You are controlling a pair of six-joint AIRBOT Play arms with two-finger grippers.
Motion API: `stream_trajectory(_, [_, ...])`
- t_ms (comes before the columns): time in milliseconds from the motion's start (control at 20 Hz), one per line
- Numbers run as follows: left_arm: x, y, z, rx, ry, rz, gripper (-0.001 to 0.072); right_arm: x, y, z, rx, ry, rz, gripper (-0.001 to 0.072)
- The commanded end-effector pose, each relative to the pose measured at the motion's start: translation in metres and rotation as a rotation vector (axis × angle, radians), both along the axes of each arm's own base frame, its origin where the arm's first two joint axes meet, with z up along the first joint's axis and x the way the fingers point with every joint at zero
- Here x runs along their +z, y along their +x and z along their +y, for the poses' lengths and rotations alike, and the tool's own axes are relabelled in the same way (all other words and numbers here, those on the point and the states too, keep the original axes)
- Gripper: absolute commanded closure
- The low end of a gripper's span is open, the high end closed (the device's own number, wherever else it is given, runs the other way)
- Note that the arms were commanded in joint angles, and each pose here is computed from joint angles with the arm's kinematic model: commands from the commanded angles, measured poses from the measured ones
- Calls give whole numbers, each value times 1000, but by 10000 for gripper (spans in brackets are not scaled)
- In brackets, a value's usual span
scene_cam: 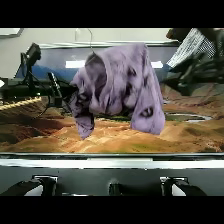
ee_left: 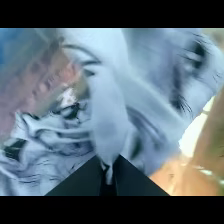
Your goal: Fold the clothes and pants, and hang the long-sleeved shirts on hangers.
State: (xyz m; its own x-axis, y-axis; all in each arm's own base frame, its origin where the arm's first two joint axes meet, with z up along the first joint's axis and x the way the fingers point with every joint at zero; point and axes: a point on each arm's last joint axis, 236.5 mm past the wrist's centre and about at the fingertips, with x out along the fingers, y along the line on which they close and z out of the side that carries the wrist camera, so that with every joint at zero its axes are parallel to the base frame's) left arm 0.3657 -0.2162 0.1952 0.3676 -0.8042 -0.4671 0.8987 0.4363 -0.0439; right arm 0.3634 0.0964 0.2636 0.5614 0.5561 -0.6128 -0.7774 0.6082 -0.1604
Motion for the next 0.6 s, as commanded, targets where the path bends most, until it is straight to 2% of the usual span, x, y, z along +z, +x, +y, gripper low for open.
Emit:
stream_trajectory(0, [8,-20,-8,-60,11,-2,686,2,-1,-36,-61,-28,-16,208])
stream_trajectory(150, [6,-24,-9,-74,14,7,686,-1,16,-31,49,-118,-132,209])
stream_trajectory(550, [6,-24,-10,-76,15,7,685,-54,62,28,209,-103,-101,208])
